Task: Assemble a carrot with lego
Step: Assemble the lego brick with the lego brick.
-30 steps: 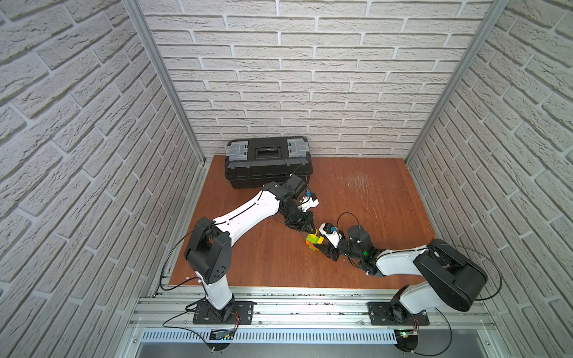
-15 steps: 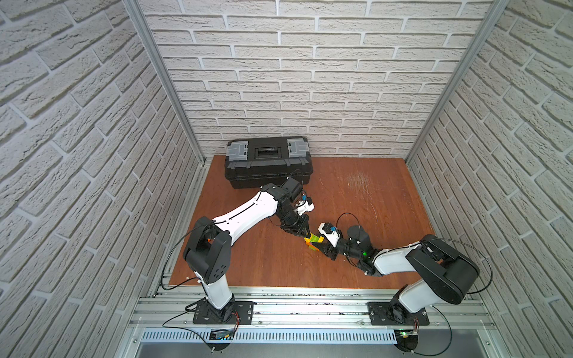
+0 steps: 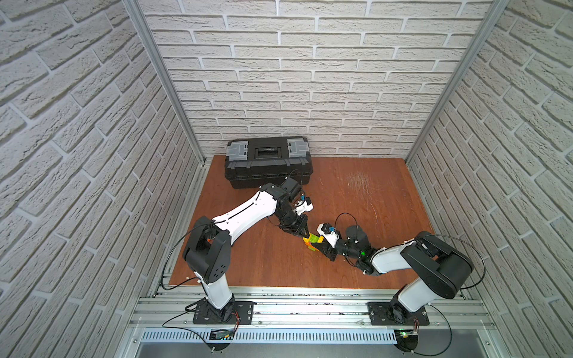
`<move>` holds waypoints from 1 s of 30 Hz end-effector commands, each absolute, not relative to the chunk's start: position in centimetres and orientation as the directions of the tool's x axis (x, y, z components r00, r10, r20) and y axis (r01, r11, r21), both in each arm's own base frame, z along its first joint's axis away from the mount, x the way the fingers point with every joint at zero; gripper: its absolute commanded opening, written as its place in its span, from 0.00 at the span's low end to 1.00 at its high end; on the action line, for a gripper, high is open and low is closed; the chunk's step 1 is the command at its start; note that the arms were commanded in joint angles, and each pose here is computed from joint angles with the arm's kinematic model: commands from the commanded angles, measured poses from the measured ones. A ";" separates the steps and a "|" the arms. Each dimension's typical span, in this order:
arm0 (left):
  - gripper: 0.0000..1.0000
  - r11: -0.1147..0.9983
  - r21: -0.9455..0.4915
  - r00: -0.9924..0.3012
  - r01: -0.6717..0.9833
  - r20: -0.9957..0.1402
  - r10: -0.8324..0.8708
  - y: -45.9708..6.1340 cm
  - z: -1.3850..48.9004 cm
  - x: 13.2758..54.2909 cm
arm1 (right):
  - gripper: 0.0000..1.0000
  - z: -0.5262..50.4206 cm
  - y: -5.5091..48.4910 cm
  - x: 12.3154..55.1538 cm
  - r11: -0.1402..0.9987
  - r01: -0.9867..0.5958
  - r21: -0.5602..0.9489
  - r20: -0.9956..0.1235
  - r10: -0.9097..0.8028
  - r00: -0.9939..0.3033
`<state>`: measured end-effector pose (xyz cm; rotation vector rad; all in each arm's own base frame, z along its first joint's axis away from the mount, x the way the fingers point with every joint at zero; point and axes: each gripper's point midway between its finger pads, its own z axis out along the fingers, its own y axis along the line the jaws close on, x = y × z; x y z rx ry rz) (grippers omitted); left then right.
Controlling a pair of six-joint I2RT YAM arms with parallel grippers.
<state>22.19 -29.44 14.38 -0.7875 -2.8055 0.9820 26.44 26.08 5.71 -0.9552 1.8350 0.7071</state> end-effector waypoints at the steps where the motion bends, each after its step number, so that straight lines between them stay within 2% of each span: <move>1: 0.00 0.660 -0.597 -0.861 0.456 -0.109 0.497 -29.2 14.7 22.3 | 0.31 7.0 26.7 27.0 0.524 -0.849 0.066 -0.927 -0.282 -0.246; 17: 0.00 0.714 -0.556 -0.879 0.426 -0.067 0.472 -28.8 13.0 23.1 | 0.17 6.7 27.2 26.5 0.499 -0.865 0.048 -0.917 -0.322 -0.236; 30: 0.00 0.805 -0.472 -0.922 0.360 -0.049 0.384 -29.9 12.9 24.2 | 0.14 6.3 27.6 26.2 0.490 -0.871 0.029 -0.912 -0.344 -0.223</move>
